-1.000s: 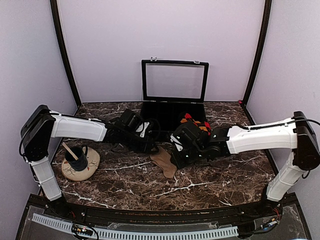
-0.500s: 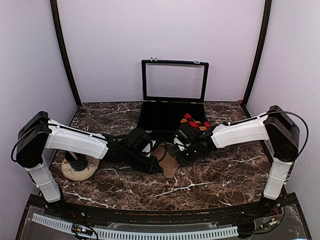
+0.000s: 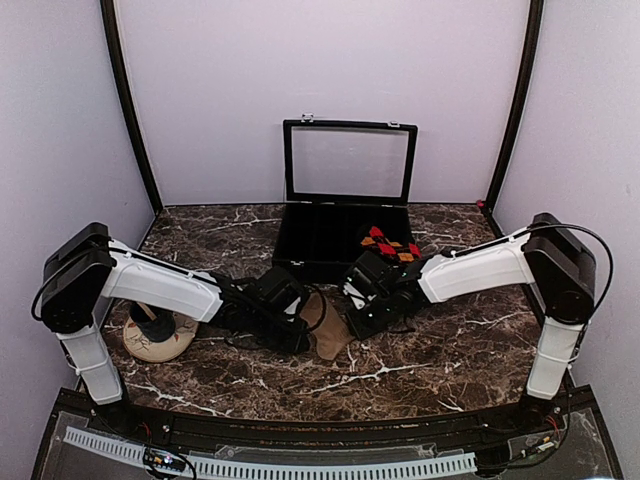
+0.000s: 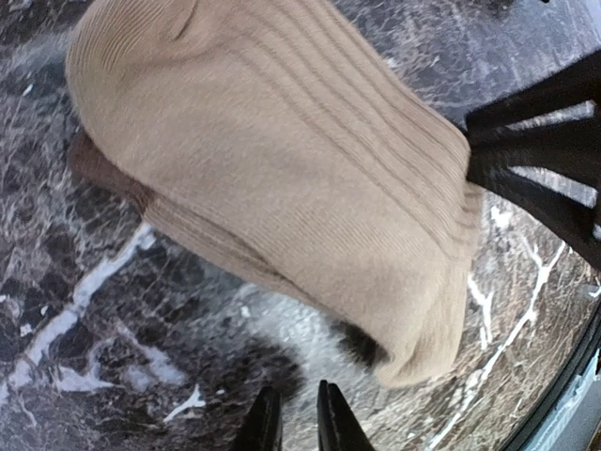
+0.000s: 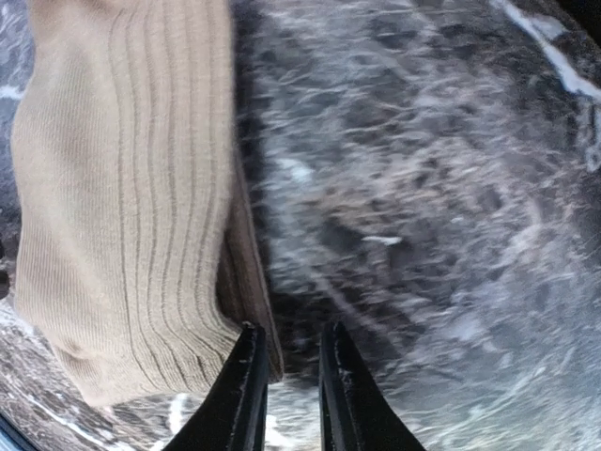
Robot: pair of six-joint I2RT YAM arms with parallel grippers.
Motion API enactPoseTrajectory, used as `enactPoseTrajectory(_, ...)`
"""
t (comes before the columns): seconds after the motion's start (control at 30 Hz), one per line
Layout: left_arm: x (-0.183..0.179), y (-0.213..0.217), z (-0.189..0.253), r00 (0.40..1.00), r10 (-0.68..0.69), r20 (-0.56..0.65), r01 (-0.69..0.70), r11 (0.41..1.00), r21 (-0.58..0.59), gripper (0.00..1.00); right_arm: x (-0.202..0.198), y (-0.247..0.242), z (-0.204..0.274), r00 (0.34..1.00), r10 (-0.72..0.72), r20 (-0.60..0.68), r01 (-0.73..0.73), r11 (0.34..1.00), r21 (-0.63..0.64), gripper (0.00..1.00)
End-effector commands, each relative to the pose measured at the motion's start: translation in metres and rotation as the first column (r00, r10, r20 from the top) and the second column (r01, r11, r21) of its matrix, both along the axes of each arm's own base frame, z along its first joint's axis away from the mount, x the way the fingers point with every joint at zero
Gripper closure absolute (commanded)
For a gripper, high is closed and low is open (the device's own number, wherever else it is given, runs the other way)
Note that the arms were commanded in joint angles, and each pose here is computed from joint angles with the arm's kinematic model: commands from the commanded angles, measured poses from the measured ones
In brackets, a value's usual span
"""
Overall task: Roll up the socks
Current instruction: Move the sock to the center of the board.
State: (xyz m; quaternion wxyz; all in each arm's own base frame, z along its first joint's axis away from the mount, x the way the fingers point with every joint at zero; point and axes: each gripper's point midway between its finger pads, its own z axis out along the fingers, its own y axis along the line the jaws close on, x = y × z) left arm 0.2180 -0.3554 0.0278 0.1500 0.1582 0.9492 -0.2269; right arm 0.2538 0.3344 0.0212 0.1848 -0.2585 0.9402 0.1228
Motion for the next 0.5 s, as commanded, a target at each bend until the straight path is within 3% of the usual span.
enactPoseTrajectory(0.0, -0.003, 0.017, 0.001, 1.0, 0.027, 0.008, -0.027, 0.999, 0.039, 0.84, -0.026, 0.015, 0.0, 0.999, 0.01, -0.038, -0.009, 1.0, 0.028, 0.81)
enactPoseTrajectory(0.33, -0.005, 0.056, 0.04, 0.99, 0.065, 0.127, -0.074, 0.995, 0.062, 0.8, -0.067, 0.051, 0.008, 0.998, 0.028, -0.063, -0.023, 0.997, 0.08, 0.81)
enactPoseTrajectory(0.47, -0.009, 0.065, 0.061, 0.979, 0.032, 0.2, -0.038, 0.999, 0.028, 0.72, -0.059, 0.049, 0.021, 1.0, 0.002, -0.009, -0.001, 0.998, 0.069, 0.8)
